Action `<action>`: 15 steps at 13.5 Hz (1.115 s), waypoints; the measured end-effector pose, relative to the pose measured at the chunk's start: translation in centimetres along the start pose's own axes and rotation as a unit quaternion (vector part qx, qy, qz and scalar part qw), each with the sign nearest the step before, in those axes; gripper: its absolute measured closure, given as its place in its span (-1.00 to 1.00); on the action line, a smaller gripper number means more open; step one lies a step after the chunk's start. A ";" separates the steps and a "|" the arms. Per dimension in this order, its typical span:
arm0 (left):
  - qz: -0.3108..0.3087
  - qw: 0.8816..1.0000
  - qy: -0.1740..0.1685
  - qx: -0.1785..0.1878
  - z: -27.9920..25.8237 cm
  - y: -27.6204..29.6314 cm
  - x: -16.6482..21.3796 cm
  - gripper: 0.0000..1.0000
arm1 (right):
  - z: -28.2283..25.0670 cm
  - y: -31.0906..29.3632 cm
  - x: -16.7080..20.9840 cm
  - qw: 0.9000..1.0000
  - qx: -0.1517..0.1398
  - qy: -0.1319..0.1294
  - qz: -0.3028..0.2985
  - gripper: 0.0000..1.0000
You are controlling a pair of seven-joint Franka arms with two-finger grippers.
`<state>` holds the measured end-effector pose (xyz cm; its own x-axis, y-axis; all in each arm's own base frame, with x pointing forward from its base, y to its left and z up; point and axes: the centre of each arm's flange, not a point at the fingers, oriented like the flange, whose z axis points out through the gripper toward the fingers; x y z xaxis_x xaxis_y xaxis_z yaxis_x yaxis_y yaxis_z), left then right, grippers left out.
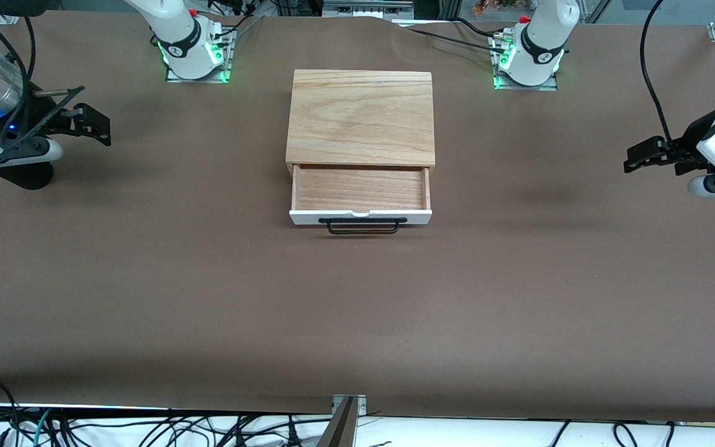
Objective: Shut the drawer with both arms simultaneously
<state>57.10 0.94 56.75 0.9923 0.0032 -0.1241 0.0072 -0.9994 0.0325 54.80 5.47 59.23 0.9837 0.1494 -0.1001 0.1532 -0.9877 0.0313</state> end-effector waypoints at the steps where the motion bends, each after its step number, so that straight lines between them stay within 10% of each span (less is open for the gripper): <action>1: 0.000 1.000 0.000 0.000 0.0 0.0 0.0 -1.00 | 0.0 0.1 0.0 1.000 0.000 0.000 0.001 -1.00; 15: 0.002 1.000 0.000 0.000 0.0 0.2 0.0 -1.00 | 0.0 -0.1 0.1 1.000 0.001 0.000 0.000 -1.00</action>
<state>57.11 0.73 56.75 0.9923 -0.0006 -0.1242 0.0035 -0.9995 0.0328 54.86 5.57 59.18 0.9836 0.1504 -0.1001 0.1540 -0.9877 0.0290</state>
